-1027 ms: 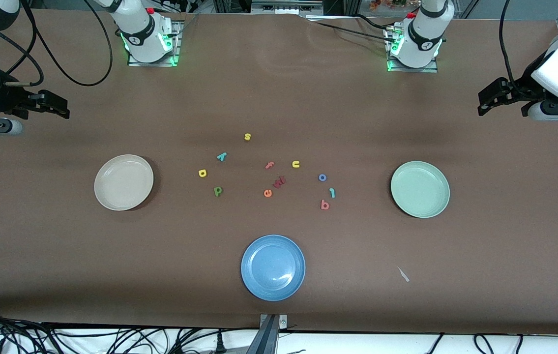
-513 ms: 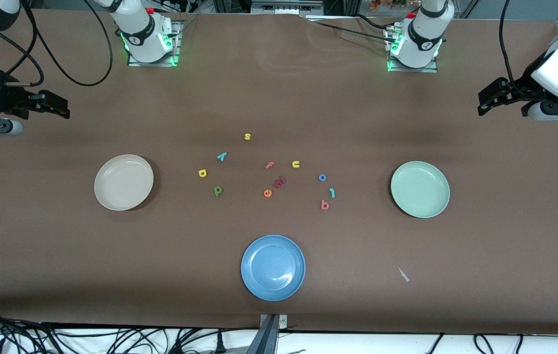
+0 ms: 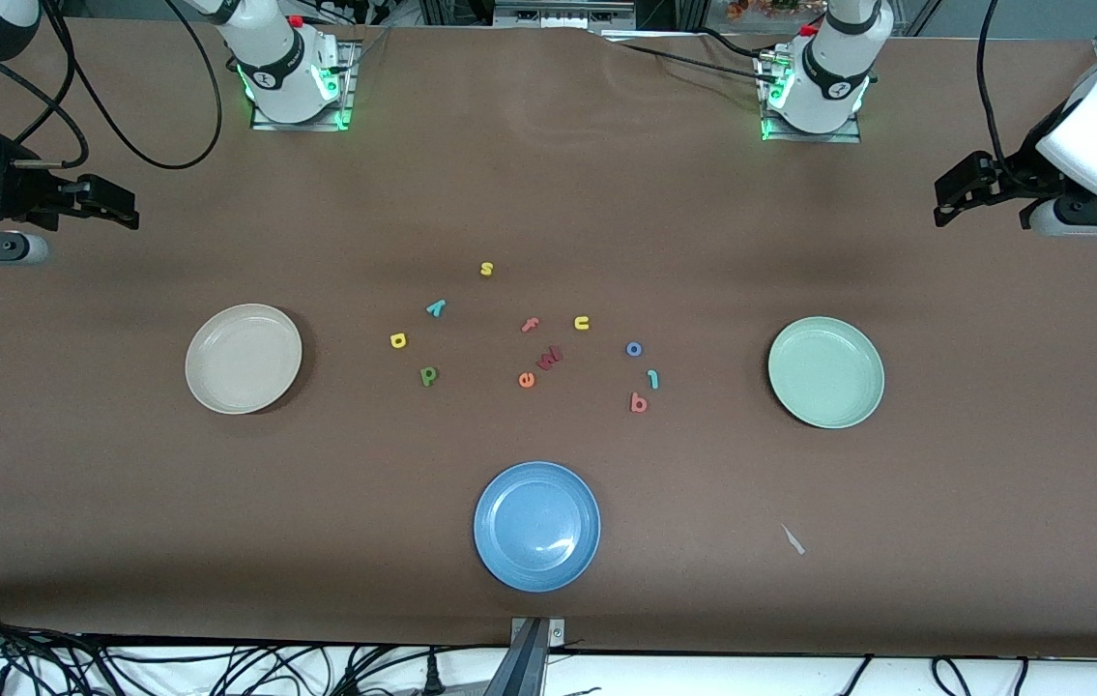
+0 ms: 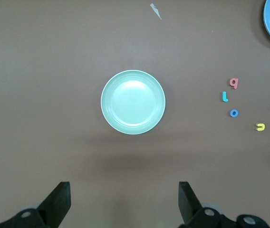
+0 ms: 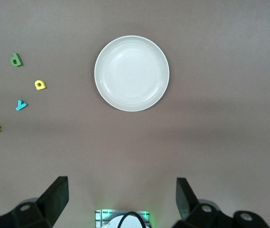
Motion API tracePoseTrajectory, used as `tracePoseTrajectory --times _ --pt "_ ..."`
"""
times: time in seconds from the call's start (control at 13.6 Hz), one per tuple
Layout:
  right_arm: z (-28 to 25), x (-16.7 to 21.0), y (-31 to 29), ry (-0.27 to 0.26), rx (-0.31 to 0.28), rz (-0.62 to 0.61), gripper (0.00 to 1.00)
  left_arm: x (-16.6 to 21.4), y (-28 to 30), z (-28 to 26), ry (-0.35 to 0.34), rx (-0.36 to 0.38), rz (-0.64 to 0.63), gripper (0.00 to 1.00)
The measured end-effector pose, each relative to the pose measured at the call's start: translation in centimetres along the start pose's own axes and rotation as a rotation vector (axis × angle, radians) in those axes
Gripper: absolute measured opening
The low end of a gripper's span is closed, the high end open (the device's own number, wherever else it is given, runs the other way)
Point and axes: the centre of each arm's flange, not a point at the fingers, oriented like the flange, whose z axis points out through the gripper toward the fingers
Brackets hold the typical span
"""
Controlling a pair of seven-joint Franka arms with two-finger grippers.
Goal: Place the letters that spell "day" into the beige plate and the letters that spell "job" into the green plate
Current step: 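Reach the left gripper to cyan l while the right gripper nears yellow a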
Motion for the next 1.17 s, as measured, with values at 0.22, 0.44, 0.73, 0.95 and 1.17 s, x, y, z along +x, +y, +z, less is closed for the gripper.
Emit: tracePoseTrajectory --times 0.22,0.44,0.73,0.95,1.17 --pt "0.0 0.0 0.0 -0.002 0.0 0.0 1.0 0.4 1.5 1.0 -0.021 0.001 0.028 1.0" --pt "0.0 0.0 0.0 -0.002 0.0 0.0 1.0 1.3 3.3 3.3 -0.063 0.003 0.061 1.0" --pt "0.7 0.5 -0.8 -0.015 -0.004 -0.014 1.0 2.4 5.9 6.8 -0.129 0.004 0.108 1.0" --pt "2.4 1.5 -2.5 -0.046 -0.006 -0.041 1.0 4.2 11.6 12.2 -0.163 -0.005 0.2 1.0" --pt "5.1 3.5 -4.9 -0.064 0.011 -0.068 1.0 6.0 16.8 18.2 -0.166 -0.018 0.217 1.0"
